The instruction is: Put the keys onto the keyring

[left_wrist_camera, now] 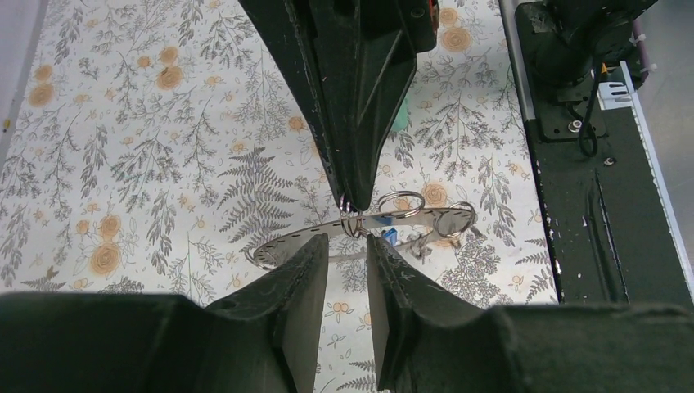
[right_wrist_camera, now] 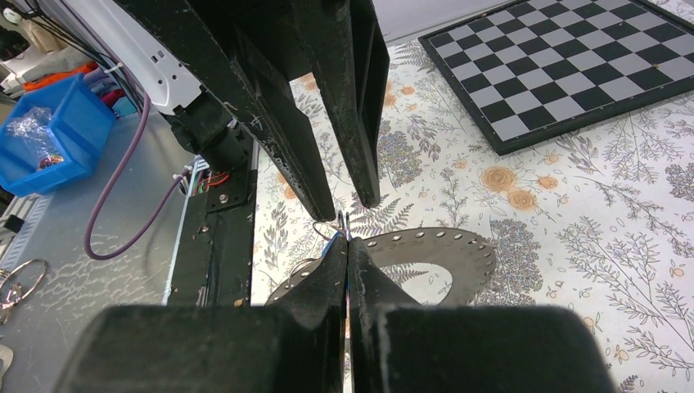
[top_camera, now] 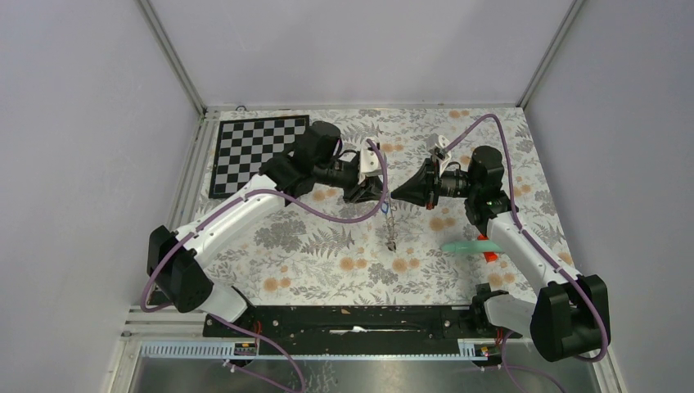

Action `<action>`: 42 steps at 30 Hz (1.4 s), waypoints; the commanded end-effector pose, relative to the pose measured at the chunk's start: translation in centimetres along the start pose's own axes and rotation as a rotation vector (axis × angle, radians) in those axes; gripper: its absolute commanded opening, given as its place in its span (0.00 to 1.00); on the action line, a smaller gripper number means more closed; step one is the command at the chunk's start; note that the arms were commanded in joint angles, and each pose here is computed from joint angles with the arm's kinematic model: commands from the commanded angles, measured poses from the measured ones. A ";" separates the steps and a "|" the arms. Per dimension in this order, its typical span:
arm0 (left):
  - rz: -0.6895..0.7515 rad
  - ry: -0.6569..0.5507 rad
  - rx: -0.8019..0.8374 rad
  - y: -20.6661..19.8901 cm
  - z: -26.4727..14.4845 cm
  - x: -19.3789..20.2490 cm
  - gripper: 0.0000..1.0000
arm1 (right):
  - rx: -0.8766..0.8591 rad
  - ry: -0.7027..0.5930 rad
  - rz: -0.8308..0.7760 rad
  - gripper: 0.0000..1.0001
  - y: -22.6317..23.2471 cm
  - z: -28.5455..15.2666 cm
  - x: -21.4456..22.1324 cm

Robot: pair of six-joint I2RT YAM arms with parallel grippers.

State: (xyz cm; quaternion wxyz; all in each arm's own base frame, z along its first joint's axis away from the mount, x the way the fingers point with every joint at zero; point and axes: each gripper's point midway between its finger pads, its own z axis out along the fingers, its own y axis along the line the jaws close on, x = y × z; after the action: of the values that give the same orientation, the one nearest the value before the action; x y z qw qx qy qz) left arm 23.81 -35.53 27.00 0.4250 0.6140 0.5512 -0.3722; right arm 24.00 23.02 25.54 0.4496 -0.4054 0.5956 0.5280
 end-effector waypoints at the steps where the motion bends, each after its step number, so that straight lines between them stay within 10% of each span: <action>1: 0.021 -0.050 0.018 -0.1 -0.2 -1.5 0.31 | -0.019 -0.027 -0.077 0.00 0.7 -0.1 -1.4; 42: -0.098 -0.086 0.076 0.1 1.6 -1.8 0.06 | 0.004 -0.031 -0.069 0.00 0.4 -0.1 -1.2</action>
State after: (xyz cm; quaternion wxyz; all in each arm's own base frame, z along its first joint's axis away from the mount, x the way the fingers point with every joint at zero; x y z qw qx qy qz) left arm 23.50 -36.48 25.48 0.3803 0.5827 0.5820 -0.4208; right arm 24.10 22.92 25.07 0.4484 -0.3974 0.6022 0.5276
